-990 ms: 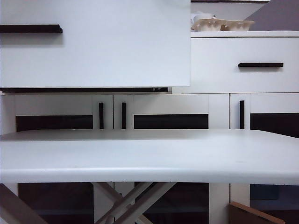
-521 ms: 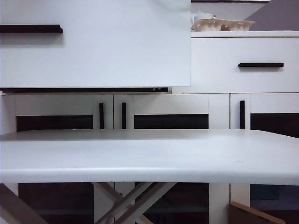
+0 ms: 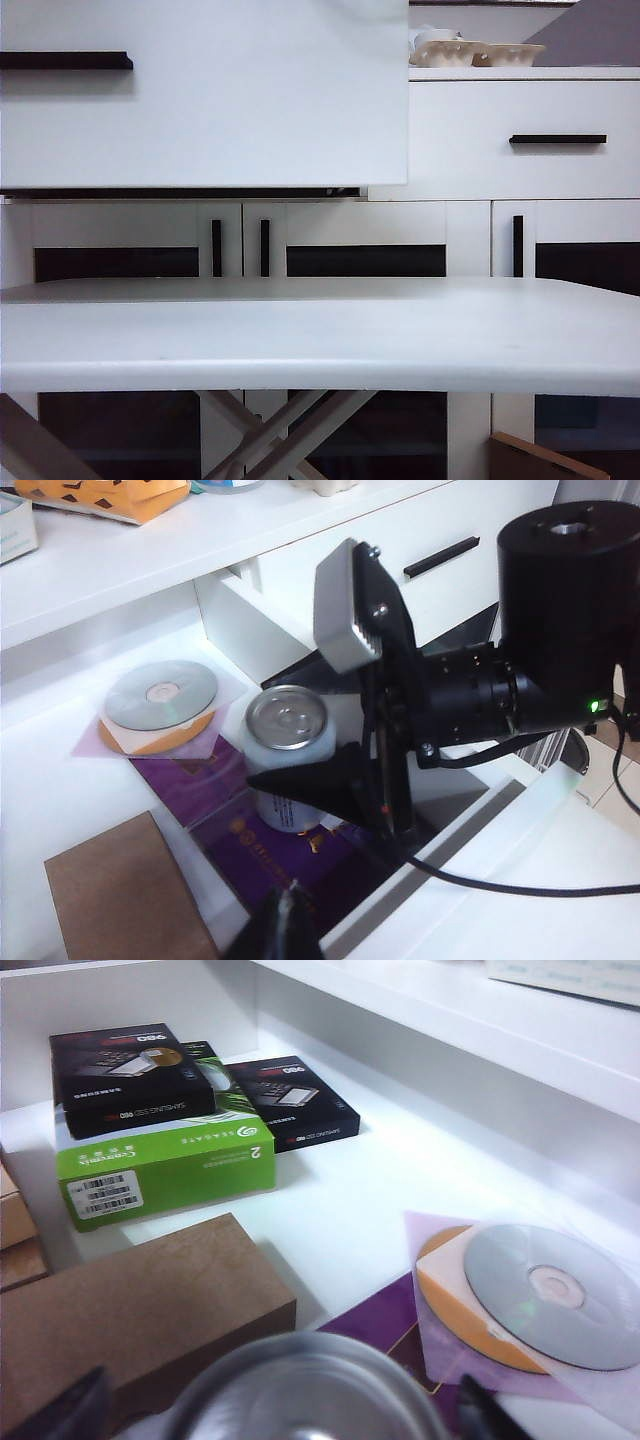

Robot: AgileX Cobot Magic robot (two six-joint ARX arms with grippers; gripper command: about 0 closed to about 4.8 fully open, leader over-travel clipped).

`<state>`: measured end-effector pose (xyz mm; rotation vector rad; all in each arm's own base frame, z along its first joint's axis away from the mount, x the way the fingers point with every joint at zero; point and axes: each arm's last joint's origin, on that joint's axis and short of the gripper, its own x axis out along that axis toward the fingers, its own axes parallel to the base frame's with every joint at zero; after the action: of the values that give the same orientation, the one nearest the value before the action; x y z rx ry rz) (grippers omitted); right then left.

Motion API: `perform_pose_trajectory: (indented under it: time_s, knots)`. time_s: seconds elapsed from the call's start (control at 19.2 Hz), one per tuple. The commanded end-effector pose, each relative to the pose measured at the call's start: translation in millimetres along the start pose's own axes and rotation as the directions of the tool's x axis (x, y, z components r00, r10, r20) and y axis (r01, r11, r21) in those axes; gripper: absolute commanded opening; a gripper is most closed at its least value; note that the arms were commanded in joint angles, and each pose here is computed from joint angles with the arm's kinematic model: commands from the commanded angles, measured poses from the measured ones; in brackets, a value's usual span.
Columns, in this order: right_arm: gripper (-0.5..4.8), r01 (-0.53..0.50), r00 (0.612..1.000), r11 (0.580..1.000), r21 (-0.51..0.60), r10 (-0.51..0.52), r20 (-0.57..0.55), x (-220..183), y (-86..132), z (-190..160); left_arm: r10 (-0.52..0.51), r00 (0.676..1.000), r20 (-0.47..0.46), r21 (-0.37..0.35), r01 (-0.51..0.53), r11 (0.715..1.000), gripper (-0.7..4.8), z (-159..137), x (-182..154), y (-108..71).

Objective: Pick up a can of beer from the white table, open the left drawer, place the beer inside the drawer, and finally close the drawer.

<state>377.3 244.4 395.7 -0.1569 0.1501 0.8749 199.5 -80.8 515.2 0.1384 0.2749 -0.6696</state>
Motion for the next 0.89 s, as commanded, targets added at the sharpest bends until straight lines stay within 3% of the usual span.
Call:
perform_pose_trajectory:
  time_s: [0.05, 0.26, 0.31, 0.36, 0.47, 0.52, 0.57, 0.73, 0.89]
  knots:
    - [4.79, -0.009, 1.0, 1.0, -0.006, 0.01, 0.022, -2.9, 2.7, 5.7, 0.002, 1.0, 0.021, 0.005, -0.002, 1.0, -0.06, 2.7, -2.7, -0.4]
    - [4.79, 0.0, 0.999, 1.0, -0.016, 0.001, 0.054, -13.6, 4.4, 16.8, 0.001, 1.0, 0.021, 0.006, -0.001, 1.0, -0.06, 2.7, -2.7, -0.4]
    - [4.54, 0.006, 0.998, 1.0, -0.016, -0.005, 0.066, -17.9, 5.1, 21.0, 0.0, 1.0, 0.021, 0.006, 0.0, 1.0, -0.06, 2.7, -2.7, -0.4]
    - [3.94, 0.008, 0.997, 1.0, -0.019, -0.007, 0.074, -20.8, 5.4, 23.7, 0.0, 1.0, 0.022, 0.006, 0.0, 1.0, -0.06, 2.8, -2.7, -0.4]
    - [1.27, 0.081, 0.994, 0.997, -0.016, -0.08, 0.076, -24.7, 4.0, 27.0, 0.0, 1.0, 0.022, 0.006, 0.0, 1.0, -0.06, 2.7, -2.7, -0.4]
    - [0.41, 0.115, 0.991, 0.993, -0.014, -0.114, 0.071, -24.7, 3.1, 26.9, 0.0, 1.0, 0.022, 0.006, 0.0, 1.0, -0.06, 2.7, -2.7, -0.4]
    - [-0.02, 0.164, 0.984, 0.986, -0.01, -0.163, 0.065, -24.9, 1.6, 26.7, 0.0, 1.0, 0.022, 0.006, 0.0, 1.0, -0.06, 2.7, -2.7, -0.4]
    - [-0.01, 0.318, 0.947, 0.948, 0.003, -0.317, 0.044, -26.0, -2.8, 26.1, 0.0, 1.0, 0.022, 0.006, 0.0, 1.0, -0.06, 2.7, -2.7, -0.4]
    - [-0.01, 0.349, 0.937, 0.937, 0.004, -0.349, 0.023, -24.8, -3.8, 23.4, 0.0, 1.0, 0.022, 0.006, 0.0, 1.0, -0.06, 2.8, -2.7, -0.4]
